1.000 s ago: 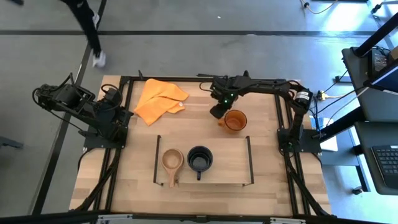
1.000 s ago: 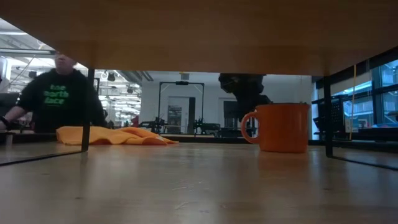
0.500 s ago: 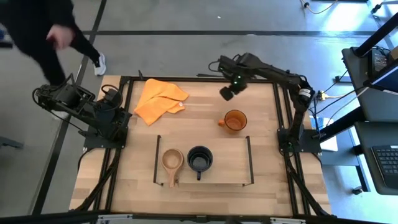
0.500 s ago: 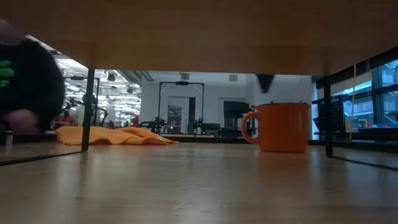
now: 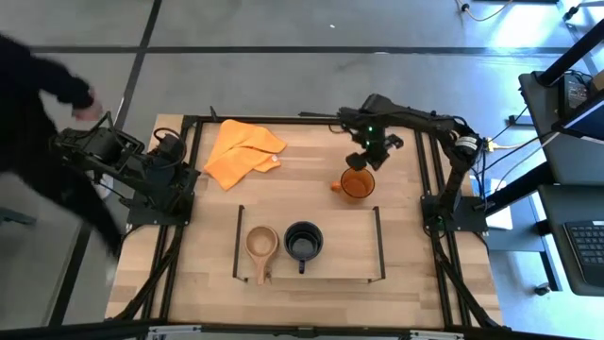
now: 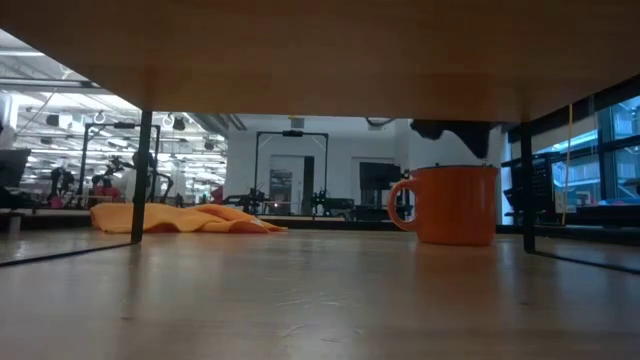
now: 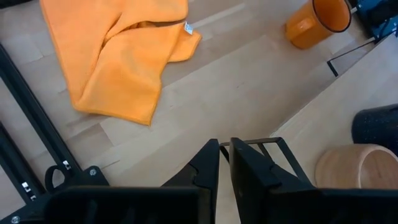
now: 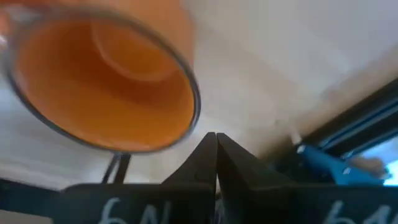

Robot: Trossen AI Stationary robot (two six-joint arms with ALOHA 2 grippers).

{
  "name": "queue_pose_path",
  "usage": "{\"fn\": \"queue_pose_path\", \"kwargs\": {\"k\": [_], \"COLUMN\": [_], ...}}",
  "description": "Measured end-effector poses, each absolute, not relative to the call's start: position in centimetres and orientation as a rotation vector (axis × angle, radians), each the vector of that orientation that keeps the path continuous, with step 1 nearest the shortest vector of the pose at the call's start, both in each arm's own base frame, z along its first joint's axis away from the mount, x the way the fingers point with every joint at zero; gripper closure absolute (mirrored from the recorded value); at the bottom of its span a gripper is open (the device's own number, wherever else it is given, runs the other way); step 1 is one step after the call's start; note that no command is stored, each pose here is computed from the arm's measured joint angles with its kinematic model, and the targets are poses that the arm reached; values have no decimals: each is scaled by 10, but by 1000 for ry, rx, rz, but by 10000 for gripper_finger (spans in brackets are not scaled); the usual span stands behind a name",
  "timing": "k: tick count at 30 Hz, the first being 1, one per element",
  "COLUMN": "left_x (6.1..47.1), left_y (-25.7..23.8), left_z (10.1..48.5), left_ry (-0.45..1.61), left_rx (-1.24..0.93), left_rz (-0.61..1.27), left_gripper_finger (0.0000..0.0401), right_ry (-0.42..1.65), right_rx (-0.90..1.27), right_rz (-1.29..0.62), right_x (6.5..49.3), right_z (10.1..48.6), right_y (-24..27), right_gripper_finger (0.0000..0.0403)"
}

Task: Stack small to large cups/mugs on shelf
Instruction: Put the orange mug on the shelf

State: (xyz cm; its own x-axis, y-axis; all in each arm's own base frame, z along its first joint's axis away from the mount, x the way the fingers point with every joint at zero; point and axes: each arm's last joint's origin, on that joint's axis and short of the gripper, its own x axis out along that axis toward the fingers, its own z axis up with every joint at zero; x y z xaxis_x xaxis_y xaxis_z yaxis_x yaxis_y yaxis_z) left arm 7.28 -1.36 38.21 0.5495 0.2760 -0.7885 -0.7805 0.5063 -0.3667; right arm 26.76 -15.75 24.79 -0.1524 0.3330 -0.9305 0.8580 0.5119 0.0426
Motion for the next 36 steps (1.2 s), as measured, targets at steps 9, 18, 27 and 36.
{"fn": "queue_pose_path", "kwargs": {"k": [9,18,27,36], "left_x": [73,71,69,69], "left_y": [-13,-13,-12,-12], "left_z": [382,383,383,383], "left_ry": [732,726,718,717], "left_rx": [-780,-783,-786,-787], "left_rz": [704,702,700,701], "left_gripper_finger": [369,369,369,369], "right_ry": [1843,1729,1666,1504], "right_rx": [1069,1053,871,840], "right_rz": [-553,-505,-666,-699], "right_x": [264,282,282,288], "right_z": [227,218,215,213], "right_y": [-123,-110,-124,-145], "right_gripper_finger": [389,392,389,389]}}
